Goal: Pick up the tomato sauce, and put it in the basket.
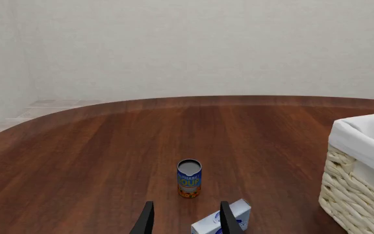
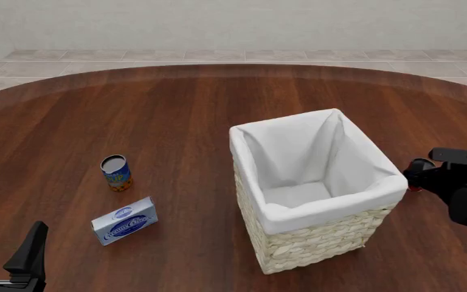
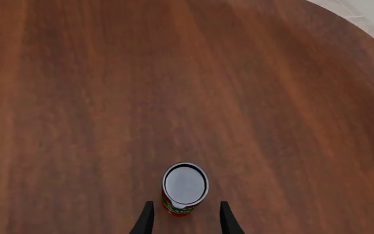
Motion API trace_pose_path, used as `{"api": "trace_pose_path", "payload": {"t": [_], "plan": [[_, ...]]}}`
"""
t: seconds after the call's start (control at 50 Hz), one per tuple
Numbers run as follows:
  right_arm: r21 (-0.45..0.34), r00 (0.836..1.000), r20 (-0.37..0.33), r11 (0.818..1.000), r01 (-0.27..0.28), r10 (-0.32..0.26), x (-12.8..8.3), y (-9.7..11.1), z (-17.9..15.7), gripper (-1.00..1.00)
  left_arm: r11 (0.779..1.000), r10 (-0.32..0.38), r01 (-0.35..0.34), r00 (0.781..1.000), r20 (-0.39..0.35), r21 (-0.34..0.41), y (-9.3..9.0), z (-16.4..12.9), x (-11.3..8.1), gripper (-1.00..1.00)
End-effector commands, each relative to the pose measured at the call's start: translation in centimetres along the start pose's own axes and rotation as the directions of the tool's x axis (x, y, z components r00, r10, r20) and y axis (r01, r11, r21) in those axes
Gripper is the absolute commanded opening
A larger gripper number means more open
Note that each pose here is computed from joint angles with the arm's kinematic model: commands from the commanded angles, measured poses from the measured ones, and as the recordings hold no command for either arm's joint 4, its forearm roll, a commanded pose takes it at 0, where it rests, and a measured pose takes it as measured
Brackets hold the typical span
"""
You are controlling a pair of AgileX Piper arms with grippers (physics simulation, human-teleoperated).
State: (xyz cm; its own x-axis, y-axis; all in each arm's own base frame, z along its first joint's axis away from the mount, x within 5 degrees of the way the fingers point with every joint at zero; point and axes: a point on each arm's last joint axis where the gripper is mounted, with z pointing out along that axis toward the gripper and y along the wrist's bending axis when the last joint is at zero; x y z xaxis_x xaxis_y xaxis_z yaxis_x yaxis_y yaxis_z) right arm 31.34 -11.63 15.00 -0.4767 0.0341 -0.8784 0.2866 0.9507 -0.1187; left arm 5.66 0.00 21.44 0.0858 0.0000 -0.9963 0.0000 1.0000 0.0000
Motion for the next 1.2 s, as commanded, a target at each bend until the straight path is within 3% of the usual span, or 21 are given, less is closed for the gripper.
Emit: {"api": "trace_pose_path", "payload": {"t": [0.02,0.34,1.2], "plan": [[-0.004,1.000,-0.025,1.000,-0.004,0.004,1.1,0.2,1.3,1.00,1.000,0.000,0.000,1.000,0.000,0.000,0.0,0.0,0.0,1.00],[0.000,0.999,-0.047,1.000,-0.010,0.010,2.6,0.1,2.4,1.00,1.000,0.000,0.000,1.000,0.000,0.000,0.0,0.0,0.0,1.00],[-0.016,0.998,-0.062,1.000,-0.010,0.009,2.9,0.8,4.5,1.00,1.000,0.000,0.000,1.000,0.000,0.000,0.0,0.0,0.0,1.00]]}}
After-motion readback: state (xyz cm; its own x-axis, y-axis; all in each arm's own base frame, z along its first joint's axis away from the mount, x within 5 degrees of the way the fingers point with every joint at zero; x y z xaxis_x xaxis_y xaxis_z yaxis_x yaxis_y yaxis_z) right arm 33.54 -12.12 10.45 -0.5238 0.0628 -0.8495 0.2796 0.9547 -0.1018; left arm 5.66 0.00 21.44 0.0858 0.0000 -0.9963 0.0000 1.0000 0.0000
